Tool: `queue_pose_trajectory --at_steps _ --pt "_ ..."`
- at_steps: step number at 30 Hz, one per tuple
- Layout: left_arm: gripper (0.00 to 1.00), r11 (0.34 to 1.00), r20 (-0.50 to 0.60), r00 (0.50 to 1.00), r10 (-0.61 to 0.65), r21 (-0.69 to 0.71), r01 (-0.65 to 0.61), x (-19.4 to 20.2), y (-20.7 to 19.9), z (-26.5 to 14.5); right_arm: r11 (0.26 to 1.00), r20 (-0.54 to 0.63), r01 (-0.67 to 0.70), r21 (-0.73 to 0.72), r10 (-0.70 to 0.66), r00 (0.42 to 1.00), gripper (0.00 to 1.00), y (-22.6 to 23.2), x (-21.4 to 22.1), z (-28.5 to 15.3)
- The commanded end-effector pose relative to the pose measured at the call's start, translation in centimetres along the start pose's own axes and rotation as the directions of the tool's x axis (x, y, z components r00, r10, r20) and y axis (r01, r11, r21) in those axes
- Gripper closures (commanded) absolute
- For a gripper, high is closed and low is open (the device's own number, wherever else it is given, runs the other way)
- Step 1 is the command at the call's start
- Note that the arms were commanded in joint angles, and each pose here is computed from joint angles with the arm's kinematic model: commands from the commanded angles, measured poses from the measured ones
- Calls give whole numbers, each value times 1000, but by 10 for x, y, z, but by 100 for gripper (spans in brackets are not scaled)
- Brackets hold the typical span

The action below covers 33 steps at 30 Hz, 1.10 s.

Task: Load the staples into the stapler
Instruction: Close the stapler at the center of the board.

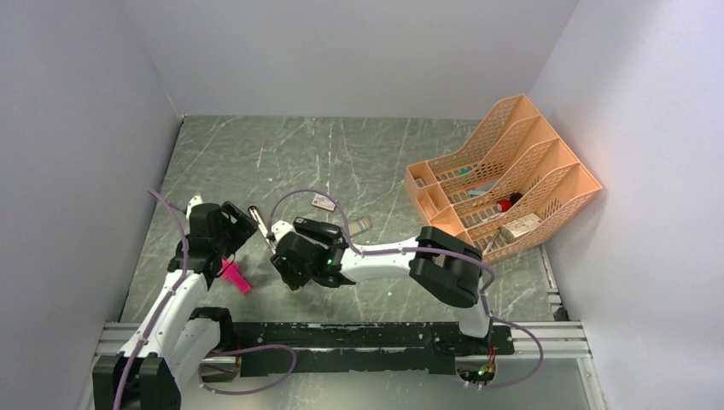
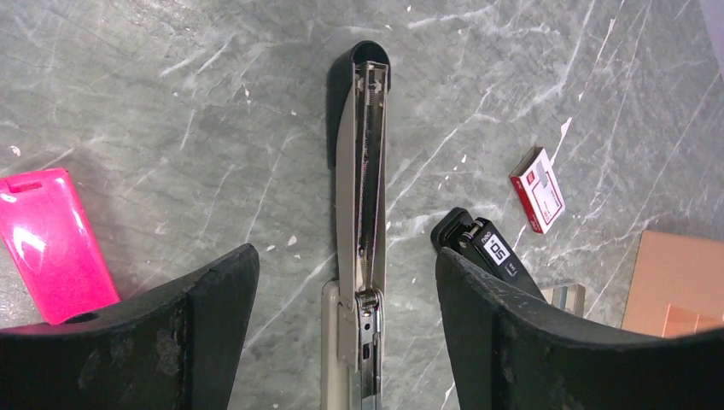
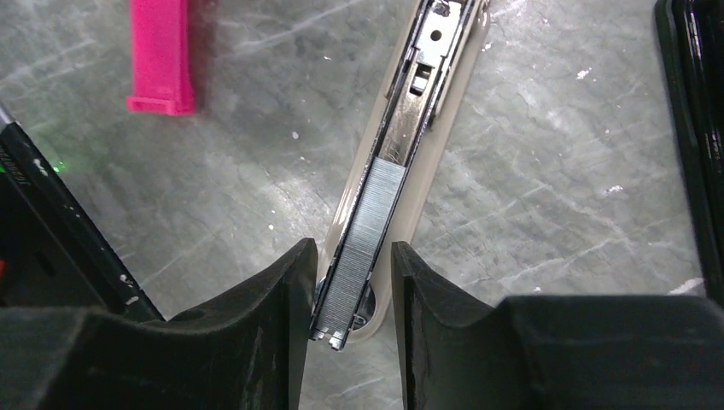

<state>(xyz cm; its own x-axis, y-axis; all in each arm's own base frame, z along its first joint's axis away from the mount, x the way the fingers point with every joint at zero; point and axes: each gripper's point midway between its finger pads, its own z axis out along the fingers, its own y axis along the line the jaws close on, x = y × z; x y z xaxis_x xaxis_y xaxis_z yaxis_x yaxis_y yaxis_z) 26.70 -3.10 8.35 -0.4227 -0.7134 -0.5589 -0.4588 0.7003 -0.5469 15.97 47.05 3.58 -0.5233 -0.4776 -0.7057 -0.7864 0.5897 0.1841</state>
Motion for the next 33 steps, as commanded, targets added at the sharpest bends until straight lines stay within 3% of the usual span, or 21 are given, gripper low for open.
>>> queue_pose_trajectory --at_steps 1,8,14,20,33 --pt "20 999 1 1000 -8 45 8 -2 -7 1 998 -34 3 61 -1 999 62 -9 7 0" --pt "21 996 -42 999 2 91 2 11 -9 5 999 -29 8 49 -7 1000 85 -14 12 -7" --pt "21 987 -112 993 -39 148 55 37 -7 6 995 -11 -66 -70 65 998 97 -28 11 -15" --pt "19 973 -141 987 -77 205 105 48 -10 8 969 9 -137 -207 141 990 100 -35 1 -23" --pt "29 934 -158 971 -179 283 218 56 -20 34 972 -6 -108 -211 109 994 100 -39 14 -26"
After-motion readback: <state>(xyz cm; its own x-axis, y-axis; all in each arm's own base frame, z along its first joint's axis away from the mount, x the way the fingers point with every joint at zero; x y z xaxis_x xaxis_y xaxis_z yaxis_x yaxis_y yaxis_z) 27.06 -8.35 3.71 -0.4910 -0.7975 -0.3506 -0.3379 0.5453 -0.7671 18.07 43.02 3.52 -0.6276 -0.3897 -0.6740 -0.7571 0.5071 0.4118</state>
